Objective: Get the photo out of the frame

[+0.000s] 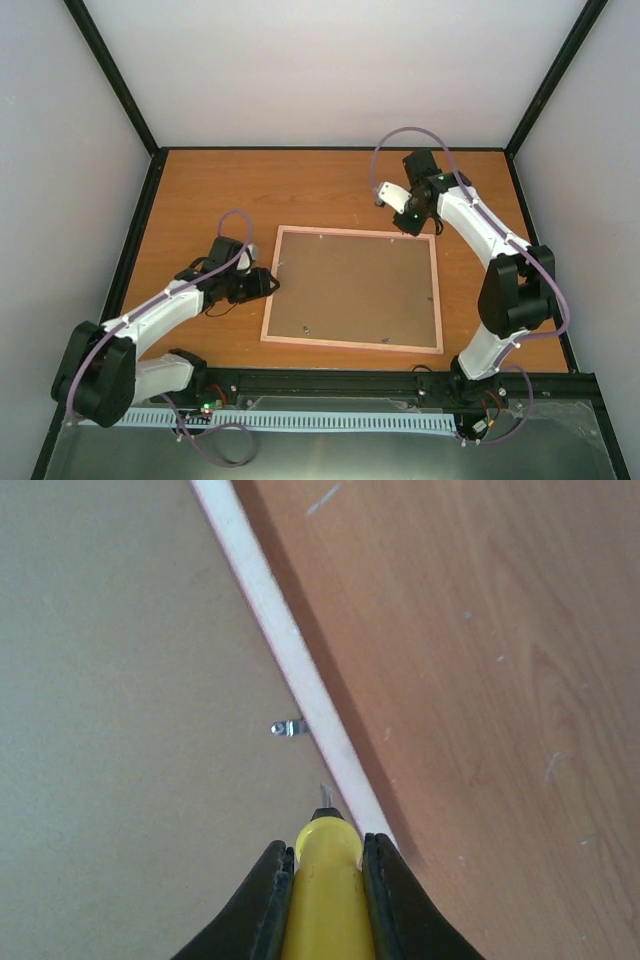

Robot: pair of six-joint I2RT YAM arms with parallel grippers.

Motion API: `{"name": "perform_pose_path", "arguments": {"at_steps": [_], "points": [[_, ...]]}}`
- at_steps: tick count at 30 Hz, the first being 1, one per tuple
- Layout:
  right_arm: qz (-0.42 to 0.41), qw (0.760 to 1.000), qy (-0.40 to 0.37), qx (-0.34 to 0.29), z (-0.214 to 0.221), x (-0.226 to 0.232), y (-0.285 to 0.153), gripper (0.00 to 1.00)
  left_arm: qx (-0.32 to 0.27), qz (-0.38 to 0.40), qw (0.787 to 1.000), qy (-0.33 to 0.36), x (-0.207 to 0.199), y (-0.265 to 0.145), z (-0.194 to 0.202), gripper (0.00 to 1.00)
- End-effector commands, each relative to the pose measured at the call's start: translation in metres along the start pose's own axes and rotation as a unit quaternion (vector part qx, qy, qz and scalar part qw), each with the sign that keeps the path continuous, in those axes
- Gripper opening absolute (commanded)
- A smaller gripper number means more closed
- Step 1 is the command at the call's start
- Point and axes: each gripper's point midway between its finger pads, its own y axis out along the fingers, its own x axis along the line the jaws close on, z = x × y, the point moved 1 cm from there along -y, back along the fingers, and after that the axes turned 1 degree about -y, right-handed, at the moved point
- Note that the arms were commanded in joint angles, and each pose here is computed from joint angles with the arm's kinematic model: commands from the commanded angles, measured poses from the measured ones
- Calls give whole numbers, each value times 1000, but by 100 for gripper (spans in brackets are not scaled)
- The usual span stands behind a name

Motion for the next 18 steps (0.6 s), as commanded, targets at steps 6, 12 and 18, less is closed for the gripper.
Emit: {"name": "perform_pose_path", "arguments": {"at_steps": [6,12,18], "points": [[-76,977,56,-190,-69,18,-79,3,-43,-49,998,-9,-2,-5,-35,48],[-124,968,62,-208,-93,44,-76,3,-46,-75,996,4,9,9,-42,44],[-143,955,114,-232,-111,48,-63,3,-20,-54,998,12,13,26,-29,42]]}}
